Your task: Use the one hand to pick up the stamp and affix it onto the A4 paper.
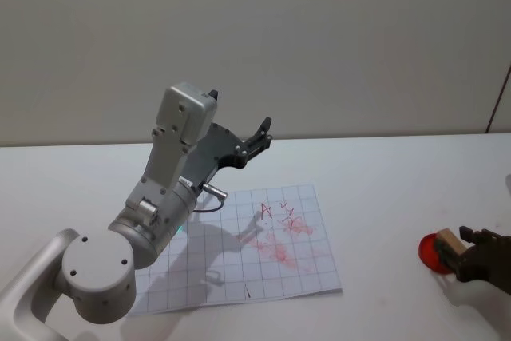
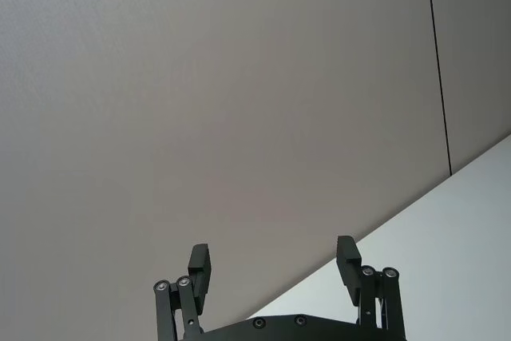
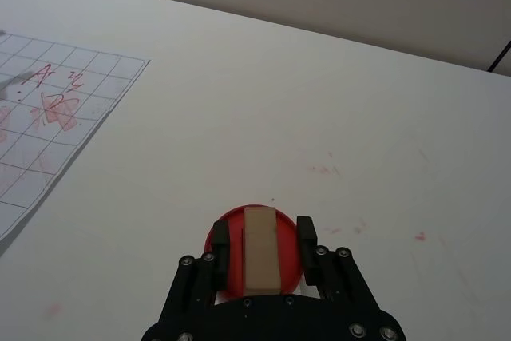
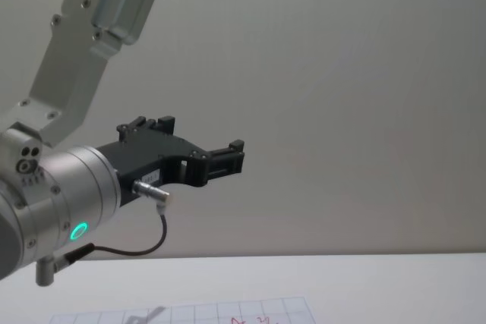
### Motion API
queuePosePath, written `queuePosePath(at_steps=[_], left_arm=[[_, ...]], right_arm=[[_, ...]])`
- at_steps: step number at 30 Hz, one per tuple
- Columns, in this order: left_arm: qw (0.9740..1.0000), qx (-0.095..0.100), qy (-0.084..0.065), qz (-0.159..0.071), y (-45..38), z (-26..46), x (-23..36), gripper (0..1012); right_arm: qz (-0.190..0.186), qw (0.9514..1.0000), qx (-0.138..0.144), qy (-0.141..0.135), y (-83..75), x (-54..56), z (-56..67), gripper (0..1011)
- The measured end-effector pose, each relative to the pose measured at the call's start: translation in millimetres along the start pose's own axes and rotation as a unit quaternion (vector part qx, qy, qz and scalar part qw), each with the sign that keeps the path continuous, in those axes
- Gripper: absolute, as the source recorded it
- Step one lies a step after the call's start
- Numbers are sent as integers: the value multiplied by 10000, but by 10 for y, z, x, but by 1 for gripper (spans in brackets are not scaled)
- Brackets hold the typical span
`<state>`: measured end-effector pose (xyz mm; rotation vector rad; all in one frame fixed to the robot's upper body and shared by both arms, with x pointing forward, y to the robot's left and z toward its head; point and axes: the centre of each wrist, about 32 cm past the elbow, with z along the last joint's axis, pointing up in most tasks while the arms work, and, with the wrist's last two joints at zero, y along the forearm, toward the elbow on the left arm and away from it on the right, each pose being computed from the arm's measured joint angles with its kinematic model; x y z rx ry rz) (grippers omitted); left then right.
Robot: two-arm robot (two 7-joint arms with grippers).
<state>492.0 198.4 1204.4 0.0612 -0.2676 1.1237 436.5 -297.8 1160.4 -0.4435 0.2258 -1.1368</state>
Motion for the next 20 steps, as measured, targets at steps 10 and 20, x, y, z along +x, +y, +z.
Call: queuePosePath(at_steps=[10, 20], left_arm=[[10000, 0, 0, 0, 0, 0, 0, 1001], [10000, 0, 0, 0, 0, 0, 0, 1001]], right_arm=[[-8, 10000, -33, -22, 1, -1, -9, 780], [-11, 10000, -47, -31, 3, -2, -13, 1001]])
